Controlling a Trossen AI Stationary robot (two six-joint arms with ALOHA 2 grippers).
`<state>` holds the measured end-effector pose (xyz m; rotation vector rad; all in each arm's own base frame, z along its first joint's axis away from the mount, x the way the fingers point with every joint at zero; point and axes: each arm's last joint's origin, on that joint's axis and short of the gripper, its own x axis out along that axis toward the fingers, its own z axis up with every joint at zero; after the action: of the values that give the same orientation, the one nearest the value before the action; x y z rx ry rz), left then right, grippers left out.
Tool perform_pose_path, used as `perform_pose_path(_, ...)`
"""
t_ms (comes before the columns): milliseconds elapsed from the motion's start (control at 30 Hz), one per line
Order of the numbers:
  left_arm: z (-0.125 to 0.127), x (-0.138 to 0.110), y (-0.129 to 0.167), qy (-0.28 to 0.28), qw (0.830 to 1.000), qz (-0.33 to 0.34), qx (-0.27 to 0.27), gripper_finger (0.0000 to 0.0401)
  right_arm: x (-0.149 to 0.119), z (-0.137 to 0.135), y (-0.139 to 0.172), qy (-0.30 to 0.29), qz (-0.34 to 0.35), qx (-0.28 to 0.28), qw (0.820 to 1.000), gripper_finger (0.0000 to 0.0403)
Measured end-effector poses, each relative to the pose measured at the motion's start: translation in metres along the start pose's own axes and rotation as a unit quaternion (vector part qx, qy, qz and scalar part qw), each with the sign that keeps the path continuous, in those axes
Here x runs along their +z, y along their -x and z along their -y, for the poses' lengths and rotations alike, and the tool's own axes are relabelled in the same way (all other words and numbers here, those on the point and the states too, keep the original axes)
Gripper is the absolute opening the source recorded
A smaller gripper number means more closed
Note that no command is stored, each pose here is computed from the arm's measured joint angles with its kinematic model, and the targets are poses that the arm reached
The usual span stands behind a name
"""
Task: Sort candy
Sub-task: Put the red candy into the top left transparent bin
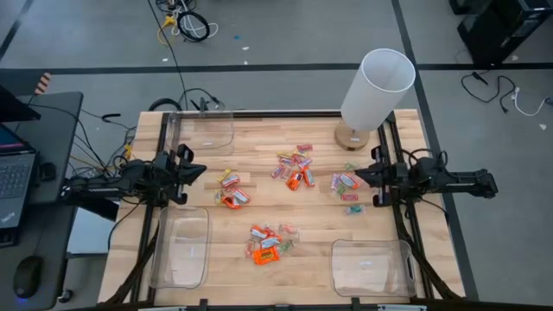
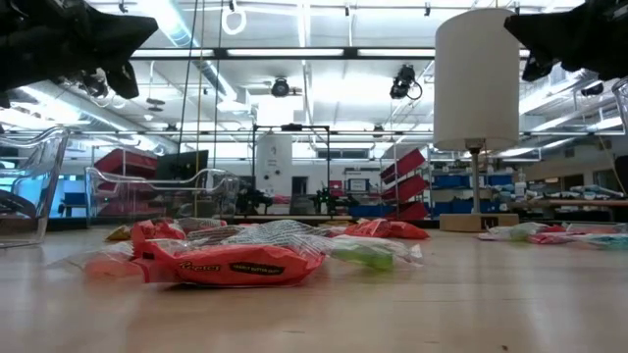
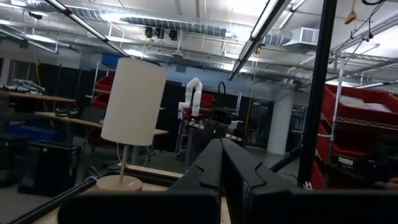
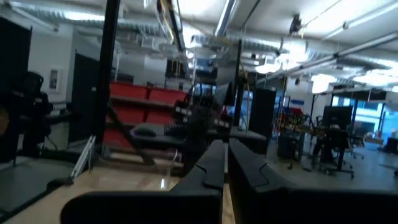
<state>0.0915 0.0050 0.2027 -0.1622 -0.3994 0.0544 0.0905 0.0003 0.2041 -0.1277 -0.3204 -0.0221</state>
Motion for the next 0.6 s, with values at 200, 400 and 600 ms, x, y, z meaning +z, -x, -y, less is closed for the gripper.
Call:
perform_pose_path(200,0.000,0.000,-0.006,0.001,1.000,0.004,0.005,0.0008,0.013,0.002,0.001,0.003,0.067,-0.011,0.998,0.0009)
perform_pose_path(400,0.001,0.003,-0.020,-0.007,0.999,-0.029,0.018,0.0008,0.021,0.003,0.002,-0.001,0.107,-0.016,0.994,0.0009)
perform_pose_path(600,0.002,0.007,-0.033,-0.019,0.998,-0.057,0.022,0.0008,0.020,0.003,0.002,0.012,0.102,-0.018,0.995,0.0009)
